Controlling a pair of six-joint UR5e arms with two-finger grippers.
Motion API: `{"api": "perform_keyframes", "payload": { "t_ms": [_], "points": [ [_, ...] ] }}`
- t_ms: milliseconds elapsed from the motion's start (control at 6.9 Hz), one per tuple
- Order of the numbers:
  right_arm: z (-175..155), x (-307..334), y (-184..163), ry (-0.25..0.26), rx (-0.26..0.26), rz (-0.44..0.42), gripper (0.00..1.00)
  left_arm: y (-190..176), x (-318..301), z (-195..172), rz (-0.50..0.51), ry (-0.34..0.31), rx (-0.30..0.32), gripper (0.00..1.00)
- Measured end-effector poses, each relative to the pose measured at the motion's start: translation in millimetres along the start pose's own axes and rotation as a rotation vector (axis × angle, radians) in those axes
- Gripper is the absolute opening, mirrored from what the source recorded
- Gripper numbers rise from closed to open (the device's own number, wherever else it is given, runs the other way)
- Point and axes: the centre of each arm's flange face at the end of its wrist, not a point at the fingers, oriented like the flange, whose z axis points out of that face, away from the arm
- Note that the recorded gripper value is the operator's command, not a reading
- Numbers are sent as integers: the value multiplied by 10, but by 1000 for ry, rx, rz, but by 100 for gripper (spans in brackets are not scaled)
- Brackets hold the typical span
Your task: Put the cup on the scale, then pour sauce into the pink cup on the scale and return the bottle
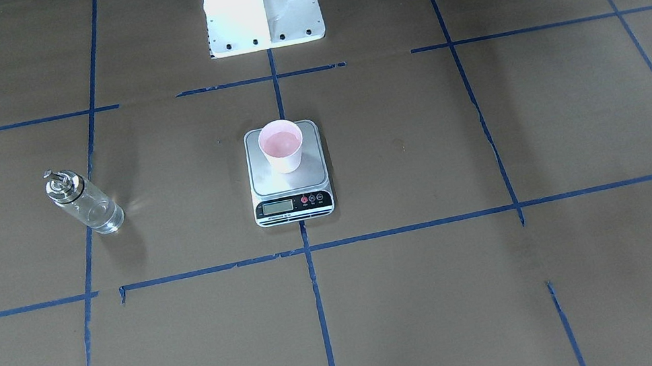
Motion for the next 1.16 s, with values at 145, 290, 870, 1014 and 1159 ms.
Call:
{"api": "perform_keyframes", "payload": {
  "t_ms": [145,290,870,1014,1159],
  "points": [
    [6,-2,-1,-1,-1,0,100,8,-1,3,0,0,0,100],
    [12,-5,-3,-2,-2,-1,100,15,-2,5,0,0,0,100],
    [72,-70,-18,-5,-17,-13,100,29,-9,13,-2,0,-2,100],
    [80,-75,-19,-5,-19,-14,100,31,-11,16,-3,0,-3,100],
    [90,-81,-19,-5,-21,-16,100,32,-13,19,-3,0,-3,100]
  ]
}}
